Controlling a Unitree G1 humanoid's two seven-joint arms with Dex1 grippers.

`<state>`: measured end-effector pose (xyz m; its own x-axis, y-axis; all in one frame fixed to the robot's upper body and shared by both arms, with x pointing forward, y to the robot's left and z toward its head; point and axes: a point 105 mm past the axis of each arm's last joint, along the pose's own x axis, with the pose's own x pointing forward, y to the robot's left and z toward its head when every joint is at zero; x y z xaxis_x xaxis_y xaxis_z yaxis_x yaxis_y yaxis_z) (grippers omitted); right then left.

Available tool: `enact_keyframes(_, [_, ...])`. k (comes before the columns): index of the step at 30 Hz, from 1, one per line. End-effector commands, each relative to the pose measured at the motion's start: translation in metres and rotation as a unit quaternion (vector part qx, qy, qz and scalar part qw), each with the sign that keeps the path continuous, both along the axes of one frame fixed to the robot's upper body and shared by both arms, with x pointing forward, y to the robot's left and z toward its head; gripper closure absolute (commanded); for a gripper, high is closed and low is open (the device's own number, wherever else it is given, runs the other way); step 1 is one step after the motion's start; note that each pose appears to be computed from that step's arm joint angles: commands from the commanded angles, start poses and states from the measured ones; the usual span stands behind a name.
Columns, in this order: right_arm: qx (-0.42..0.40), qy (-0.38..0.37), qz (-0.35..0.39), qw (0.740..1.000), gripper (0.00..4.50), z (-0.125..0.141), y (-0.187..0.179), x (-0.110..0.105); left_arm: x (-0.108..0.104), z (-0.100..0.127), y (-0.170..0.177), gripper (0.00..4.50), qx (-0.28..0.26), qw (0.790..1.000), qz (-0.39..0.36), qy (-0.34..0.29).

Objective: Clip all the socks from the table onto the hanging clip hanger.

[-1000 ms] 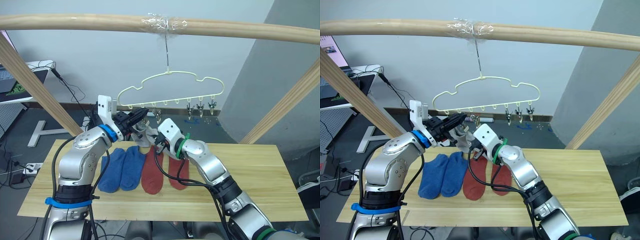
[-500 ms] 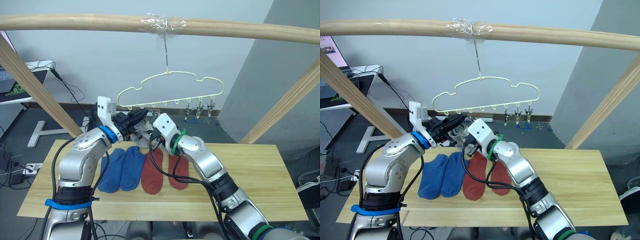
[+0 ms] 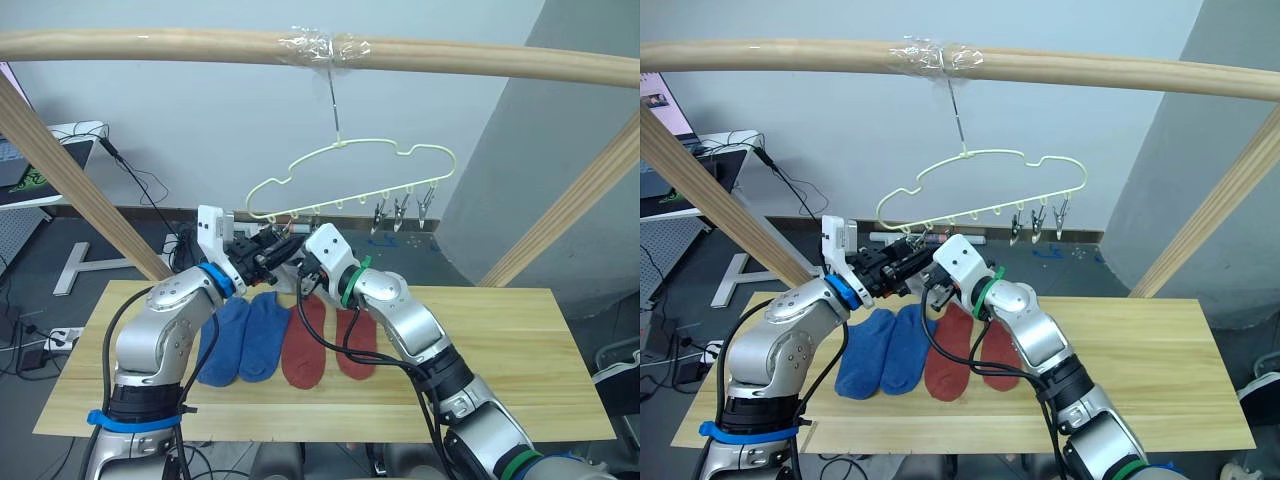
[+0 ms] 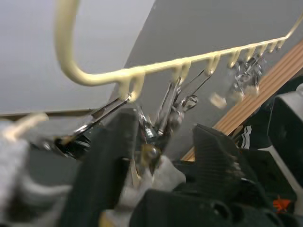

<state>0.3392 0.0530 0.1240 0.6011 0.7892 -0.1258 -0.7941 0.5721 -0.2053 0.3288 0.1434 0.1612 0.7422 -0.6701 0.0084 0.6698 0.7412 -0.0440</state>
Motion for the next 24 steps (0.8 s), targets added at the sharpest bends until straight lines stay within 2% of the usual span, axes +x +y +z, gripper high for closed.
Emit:
enact_keyframes(1, [0.033,-0.026,0.018,0.999,4.5,0.022,0.007,-0.004,-0.004,0.006,0.002,1.76,0.009,1.0,-0.003,-0.013])
enact_keyframes(4, [0.029,-0.026,0.02,0.999,3.73,0.02,0.006,-0.005,-0.005,0.007,0.007,1.73,0.018,1.0,0.005,-0.018])
enact_keyframes(7, [0.012,-0.031,0.028,0.999,2.67,0.016,0.007,-0.007,-0.008,0.007,0.011,1.73,0.03,0.999,0.013,-0.025])
enact_keyframes(8, [-0.001,-0.04,0.029,0.999,2.44,0.014,0.007,-0.007,-0.009,0.007,0.013,1.73,0.032,0.999,0.017,-0.025])
enact_keyframes(17, [-0.058,-0.071,0.039,0.995,2.44,0.002,-0.016,-0.014,-0.021,-0.004,0.015,1.73,0.088,0.995,0.012,-0.049])
enact_keyframes(24, [-0.078,-0.091,0.047,0.992,2.44,0.008,-0.062,-0.036,-0.026,-0.014,-0.005,1.73,0.085,0.994,-0.006,-0.069])
